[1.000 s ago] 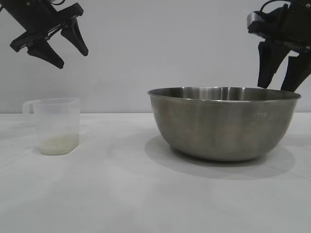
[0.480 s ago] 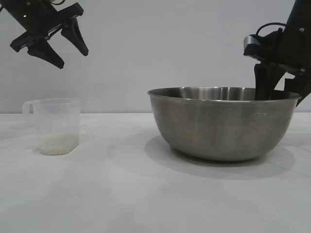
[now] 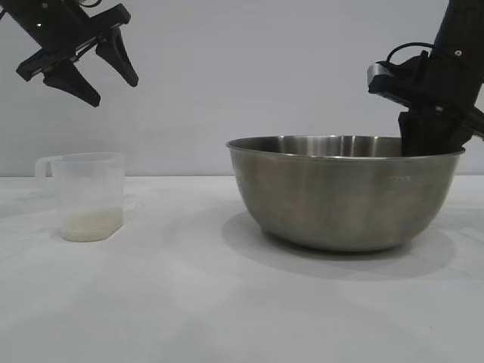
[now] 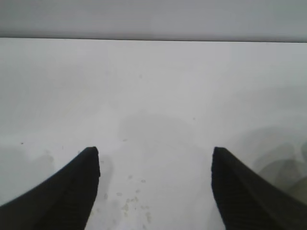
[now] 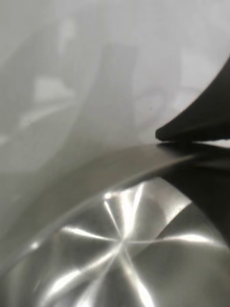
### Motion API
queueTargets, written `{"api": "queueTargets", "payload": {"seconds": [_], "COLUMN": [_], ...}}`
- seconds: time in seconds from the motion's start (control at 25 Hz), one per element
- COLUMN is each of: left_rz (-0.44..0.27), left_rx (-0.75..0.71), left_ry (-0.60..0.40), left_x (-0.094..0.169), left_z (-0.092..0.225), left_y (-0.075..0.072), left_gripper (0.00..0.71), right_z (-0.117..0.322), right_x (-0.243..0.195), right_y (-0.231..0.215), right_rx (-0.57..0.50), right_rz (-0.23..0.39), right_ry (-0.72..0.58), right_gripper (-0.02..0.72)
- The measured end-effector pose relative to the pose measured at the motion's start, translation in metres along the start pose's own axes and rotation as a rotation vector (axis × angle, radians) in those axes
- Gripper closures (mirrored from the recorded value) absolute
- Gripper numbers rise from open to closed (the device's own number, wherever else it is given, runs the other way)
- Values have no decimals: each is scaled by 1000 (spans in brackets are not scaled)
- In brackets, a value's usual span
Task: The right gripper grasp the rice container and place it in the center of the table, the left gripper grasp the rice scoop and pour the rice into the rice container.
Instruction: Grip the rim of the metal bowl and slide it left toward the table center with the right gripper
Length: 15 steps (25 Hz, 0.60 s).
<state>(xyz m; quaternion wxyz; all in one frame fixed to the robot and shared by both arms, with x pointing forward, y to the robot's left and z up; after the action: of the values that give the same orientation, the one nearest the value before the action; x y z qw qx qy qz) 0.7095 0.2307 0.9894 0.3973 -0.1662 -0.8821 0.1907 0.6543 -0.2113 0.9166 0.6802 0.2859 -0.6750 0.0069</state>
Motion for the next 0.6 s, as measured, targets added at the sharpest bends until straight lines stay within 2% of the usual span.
{"api": "queueTargets", "payload": {"seconds": [0.2, 0.6], "left_rz": [1, 1], "left_rx": [1, 1], "left_ry": [0, 0], "left_x": [0, 0], "left_z": [0, 0], "left_y": [0, 0], "left_gripper": [263, 263], "right_z": [-3, -9], "right_x": [-3, -24], "right_y": [9, 60], "right_rx": [29, 150], "right_rz": [-16, -34], "right_ry": [-3, 44], "right_gripper": [703, 703]}}
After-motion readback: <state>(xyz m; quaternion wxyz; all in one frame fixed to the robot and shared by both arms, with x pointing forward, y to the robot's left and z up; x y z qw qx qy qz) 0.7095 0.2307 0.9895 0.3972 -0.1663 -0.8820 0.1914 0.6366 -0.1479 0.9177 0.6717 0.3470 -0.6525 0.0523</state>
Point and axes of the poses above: a point on each arm's last joint axis where the gripper is mounted, x pointing back along that axis away from the gripper, y along the wrist's bending axis when the last joint is at zero, z = x × y, the point moved 2 cm from there along -x, pointing out along that axis toward the gripper, and after that the axes turned 6 degrees about x, right-handed, at the moved point
